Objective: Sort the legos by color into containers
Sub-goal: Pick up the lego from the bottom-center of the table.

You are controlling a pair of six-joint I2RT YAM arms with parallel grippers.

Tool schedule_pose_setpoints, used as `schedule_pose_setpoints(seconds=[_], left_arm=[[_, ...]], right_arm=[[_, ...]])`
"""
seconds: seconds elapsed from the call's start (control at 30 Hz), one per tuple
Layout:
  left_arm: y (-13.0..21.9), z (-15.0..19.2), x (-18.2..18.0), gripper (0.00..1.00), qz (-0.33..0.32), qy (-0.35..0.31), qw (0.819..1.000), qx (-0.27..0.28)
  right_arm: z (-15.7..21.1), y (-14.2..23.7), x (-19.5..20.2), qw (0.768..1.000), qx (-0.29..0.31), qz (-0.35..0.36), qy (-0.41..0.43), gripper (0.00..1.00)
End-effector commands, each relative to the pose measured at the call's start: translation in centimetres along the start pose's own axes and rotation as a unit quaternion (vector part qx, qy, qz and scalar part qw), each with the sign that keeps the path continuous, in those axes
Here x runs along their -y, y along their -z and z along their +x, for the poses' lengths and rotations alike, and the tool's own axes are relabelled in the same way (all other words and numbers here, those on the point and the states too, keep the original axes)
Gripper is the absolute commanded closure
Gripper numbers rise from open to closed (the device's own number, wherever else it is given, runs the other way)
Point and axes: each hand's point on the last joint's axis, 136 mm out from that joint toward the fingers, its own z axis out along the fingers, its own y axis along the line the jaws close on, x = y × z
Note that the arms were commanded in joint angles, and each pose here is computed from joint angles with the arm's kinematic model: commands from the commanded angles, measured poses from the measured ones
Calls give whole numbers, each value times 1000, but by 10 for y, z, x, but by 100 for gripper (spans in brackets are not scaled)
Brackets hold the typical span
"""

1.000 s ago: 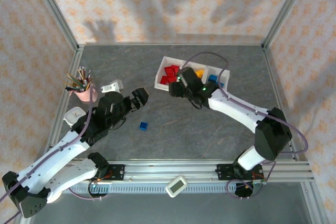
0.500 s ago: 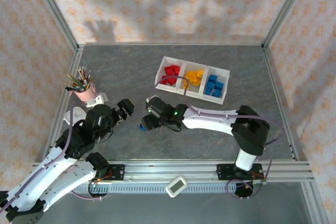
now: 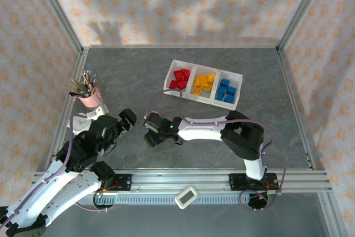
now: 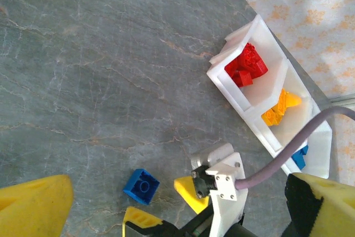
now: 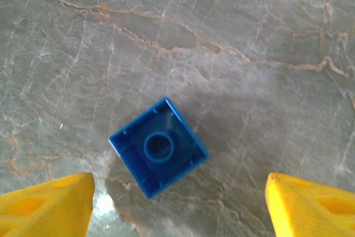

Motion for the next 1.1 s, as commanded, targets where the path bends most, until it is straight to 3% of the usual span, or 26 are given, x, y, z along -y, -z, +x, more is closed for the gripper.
schedule_pose_setpoints(seconds=[0.0,0.63,0.8,1.07], left_arm=[[1,-3,-12,1,-22,5,1000,13],[0,-4,-15,1,-25,4,1000,18],[0,-4,-14,1,-24,4,1000,18],[2,-7,-8,1,-16,3,1000,21]], right_arm=[[-11,-6,9,999,9,34,22,22],[-15,-32,14,998,-11,48,40,56],[-16,-27,12,999,-11,35,28,67],[-38,6,21,999,17,14,-26,74]])
